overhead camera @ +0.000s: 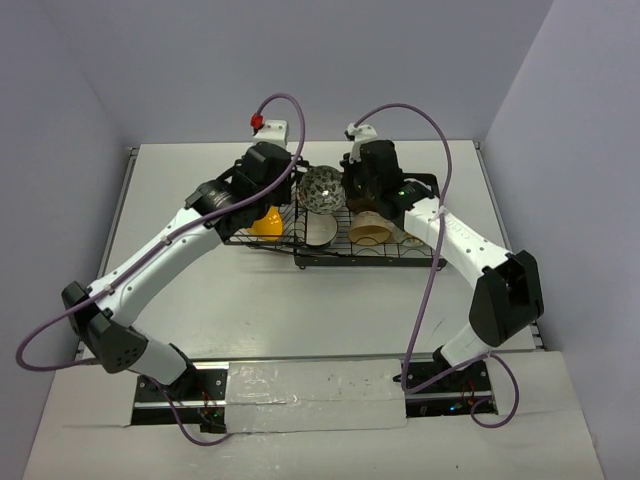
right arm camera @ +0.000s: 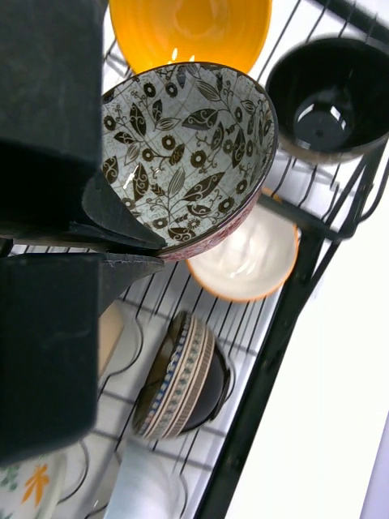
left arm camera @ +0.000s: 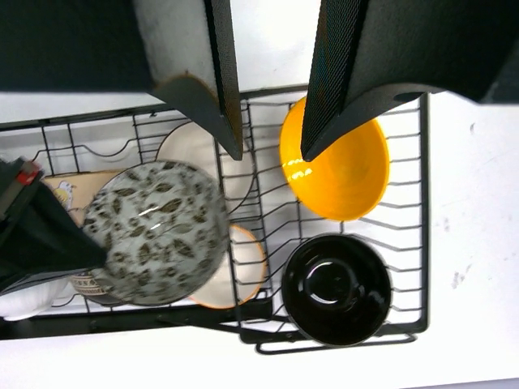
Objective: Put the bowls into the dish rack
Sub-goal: Insert the bowl into the dish rack.
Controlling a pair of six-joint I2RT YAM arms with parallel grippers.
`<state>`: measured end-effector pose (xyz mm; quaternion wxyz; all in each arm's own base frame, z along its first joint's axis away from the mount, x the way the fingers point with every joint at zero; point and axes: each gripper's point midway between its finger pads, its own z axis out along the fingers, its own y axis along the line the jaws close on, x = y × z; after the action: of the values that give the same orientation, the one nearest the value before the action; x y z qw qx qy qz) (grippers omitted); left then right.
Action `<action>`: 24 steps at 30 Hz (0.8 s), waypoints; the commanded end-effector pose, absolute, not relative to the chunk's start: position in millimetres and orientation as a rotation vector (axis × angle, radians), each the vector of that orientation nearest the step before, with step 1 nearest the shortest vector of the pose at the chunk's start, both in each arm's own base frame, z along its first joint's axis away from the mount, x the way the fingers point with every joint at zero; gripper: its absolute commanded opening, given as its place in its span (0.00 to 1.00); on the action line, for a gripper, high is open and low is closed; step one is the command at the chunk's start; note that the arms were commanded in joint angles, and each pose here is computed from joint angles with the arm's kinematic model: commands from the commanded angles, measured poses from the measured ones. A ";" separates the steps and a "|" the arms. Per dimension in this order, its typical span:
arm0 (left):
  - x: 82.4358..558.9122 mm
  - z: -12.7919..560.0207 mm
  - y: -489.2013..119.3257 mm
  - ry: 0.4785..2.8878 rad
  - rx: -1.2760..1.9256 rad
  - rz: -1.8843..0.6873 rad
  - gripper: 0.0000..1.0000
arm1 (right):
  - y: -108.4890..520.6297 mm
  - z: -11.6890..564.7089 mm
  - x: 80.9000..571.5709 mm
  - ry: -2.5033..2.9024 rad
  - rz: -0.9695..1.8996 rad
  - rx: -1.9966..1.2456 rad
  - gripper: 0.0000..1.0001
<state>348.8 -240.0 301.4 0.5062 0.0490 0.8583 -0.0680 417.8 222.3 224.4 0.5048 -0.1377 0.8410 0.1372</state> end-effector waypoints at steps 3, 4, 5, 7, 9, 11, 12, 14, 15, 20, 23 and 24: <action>328.3 317.2 -209.5 2.009 0.070 -0.155 0.41 | 198.7 263.5 420.3 1.915 0.213 -0.261 0.00; 325.6 316.3 -206.5 2.007 0.069 -0.154 0.42 | 194.4 261.6 419.6 1.920 0.185 -0.265 0.00; 320.9 313.2 -200.5 2.008 0.064 -0.151 0.42 | 190.5 262.8 419.1 1.918 0.166 -0.258 0.00; 315.2 310.4 -192.6 2.002 0.053 -0.140 0.43 | 182.9 261.4 418.0 1.920 0.121 -0.250 0.00; 312.6 309.3 -187.5 1.995 0.047 -0.134 0.43 | 176.3 263.1 417.4 1.922 0.086 -0.237 0.00; 309.0 307.8 -183.1 1.985 0.045 -0.136 0.44 | 173.3 265.3 415.8 1.924 0.056 -0.240 0.00; 308.3 307.1 -180.7 1.980 0.041 -0.130 0.44 | 169.4 265.6 414.5 1.931 0.030 -0.231 0.00; 305.2 305.2 -176.9 1.973 0.037 -0.131 0.45 | 166.5 269.1 411.9 1.931 0.016 -0.225 0.00; 304.3 304.1 -175.6 1.972 0.037 -0.129 0.45 | 161.2 269.0 410.3 1.933 -0.027 -0.249 0.00; 296.9 298.2 -166.6 1.965 0.021 -0.127 0.45 | 146.0 278.3 402.6 1.918 -0.103 -0.232 0.00; 293.5 294.2 -158.8 1.960 0.006 -0.108 0.46 | 143.2 279.5 398.4 1.906 -0.132 -0.225 0.00; 292.8 292.7 -157.8 1.960 0.006 -0.105 0.46 | 143.3 279.8 397.1 1.905 -0.139 -0.226 0.00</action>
<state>291.5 -164.4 278.5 0.5302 0.0218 0.8467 -0.0401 400.7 150.8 234.0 0.5151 -0.1248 0.8465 -0.0502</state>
